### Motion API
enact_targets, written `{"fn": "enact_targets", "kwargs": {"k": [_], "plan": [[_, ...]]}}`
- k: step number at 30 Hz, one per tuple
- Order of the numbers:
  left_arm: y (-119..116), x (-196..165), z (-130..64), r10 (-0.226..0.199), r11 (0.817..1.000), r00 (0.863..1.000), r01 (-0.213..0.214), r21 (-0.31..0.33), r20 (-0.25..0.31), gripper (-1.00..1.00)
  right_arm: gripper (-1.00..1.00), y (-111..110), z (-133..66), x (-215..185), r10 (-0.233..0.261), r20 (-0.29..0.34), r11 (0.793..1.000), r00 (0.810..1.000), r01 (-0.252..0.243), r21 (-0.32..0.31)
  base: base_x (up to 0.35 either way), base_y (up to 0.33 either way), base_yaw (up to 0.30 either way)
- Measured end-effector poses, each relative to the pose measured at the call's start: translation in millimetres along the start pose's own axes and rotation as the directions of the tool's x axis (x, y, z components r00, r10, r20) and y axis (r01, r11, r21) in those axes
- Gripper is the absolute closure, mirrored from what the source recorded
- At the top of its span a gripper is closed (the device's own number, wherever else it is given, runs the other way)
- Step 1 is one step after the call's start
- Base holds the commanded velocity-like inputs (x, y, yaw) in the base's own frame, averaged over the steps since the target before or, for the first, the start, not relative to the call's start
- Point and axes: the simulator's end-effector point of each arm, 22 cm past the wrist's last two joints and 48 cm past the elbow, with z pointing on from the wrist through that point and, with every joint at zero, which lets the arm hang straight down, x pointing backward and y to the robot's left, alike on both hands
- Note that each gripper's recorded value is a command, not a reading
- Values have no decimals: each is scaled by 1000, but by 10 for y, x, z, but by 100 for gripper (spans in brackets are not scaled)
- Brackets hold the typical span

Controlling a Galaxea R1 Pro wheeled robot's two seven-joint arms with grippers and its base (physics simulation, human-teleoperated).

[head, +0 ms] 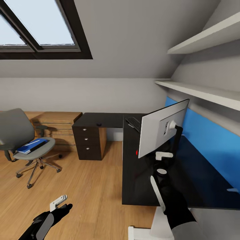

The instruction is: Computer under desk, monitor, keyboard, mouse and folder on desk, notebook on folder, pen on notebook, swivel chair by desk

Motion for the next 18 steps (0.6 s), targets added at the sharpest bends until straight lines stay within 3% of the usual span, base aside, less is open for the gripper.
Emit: {"fn": "enact_targets", "kwargs": {"k": [9,11,12,18], "plan": [[3,0,1,0,1000,1000,0,-1,1,-100,-100,191,-27,161,-13,-62,1000,998,12,-25,0,178,0],[4,-1,1,0,1000,1000,0,-1,2,-100,-100,196,-4,196,-12,-54,1000,998,10,-24,0,304,0],[1,-1,1,2,1000,1000,-2,0,2,-100,-100,179,22,174,-1,-20,1000,1000,0,-21,0,321,0],[8,-8,-2,4,1000,1000,-4,0,4,-100,-100,163,27,157,3,-1,1000,1000,-3,-16,75,303,0]]}}
